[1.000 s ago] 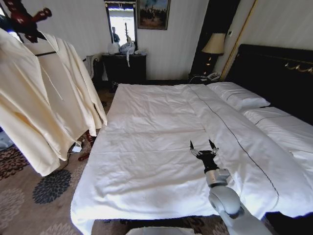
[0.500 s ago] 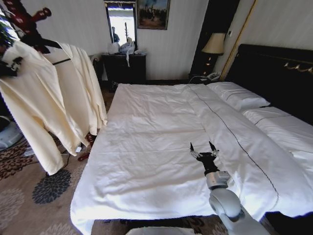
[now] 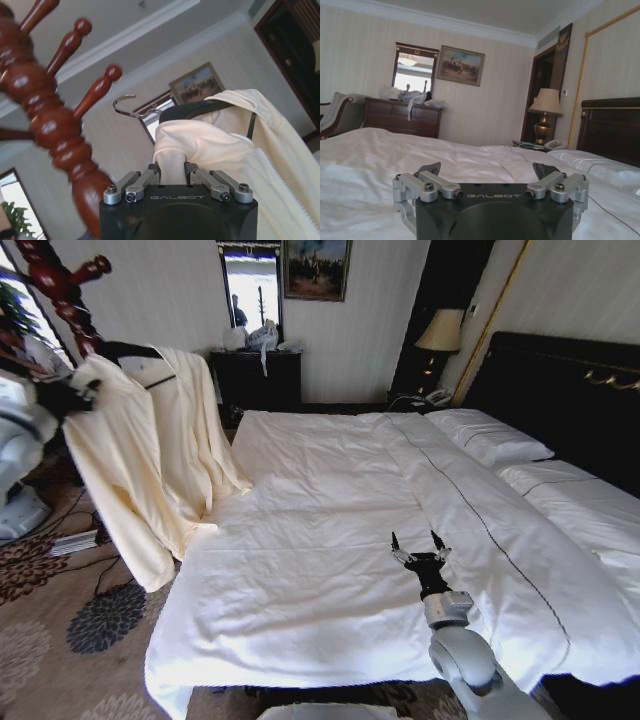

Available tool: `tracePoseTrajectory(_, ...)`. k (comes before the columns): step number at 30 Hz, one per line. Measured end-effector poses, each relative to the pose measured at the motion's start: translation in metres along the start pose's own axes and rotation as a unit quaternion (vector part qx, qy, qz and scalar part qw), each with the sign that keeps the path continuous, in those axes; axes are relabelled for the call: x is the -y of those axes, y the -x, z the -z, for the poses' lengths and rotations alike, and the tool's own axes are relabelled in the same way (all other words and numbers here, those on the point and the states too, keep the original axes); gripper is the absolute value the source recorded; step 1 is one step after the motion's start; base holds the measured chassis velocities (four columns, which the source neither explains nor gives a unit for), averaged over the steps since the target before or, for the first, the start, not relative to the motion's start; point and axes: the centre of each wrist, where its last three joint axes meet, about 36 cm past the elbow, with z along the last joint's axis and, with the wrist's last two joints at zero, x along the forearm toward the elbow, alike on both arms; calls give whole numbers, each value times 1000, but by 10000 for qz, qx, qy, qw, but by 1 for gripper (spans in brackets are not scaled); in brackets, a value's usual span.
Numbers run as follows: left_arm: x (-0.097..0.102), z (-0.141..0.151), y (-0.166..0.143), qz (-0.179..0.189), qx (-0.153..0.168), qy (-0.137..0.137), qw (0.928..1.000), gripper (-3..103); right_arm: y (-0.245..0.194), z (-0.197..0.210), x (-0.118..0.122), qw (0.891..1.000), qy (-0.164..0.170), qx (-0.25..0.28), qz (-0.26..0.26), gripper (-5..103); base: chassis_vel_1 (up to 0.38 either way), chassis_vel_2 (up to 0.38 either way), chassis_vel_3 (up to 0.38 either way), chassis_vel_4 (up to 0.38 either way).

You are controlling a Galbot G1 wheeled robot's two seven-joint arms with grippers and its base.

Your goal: Pick up the clothes from the bed and hang them on the clothes hanger.

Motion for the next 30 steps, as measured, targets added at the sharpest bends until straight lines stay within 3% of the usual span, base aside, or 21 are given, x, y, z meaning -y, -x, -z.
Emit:
tracePoseTrajectory(13, 7, 27, -4, -96, 286, 252, 9992, 20, 7, -2, -2, 10000, 53, -9, -10, 100, 0, 0, 0, 0)
tracePoseTrajectory(17, 6, 44, 1, -8, 448, 515, 9977, 20, 4, -4, -1, 10000, 21, -47, -10, 100, 0, 0, 0, 0)
tracePoseTrajectory(22, 1, 60, 12, 122, 566, 644, 9962, 20, 4, -3, 0, 10000, 11, -40, -16, 100, 0, 0, 0, 0)
tracePoseTrajectory(30, -22, 37, 3, 419, 169, 869, 9952, 20, 3, -4, 1, 10000, 12, -29, -33, 100, 0, 0, 0, 0)
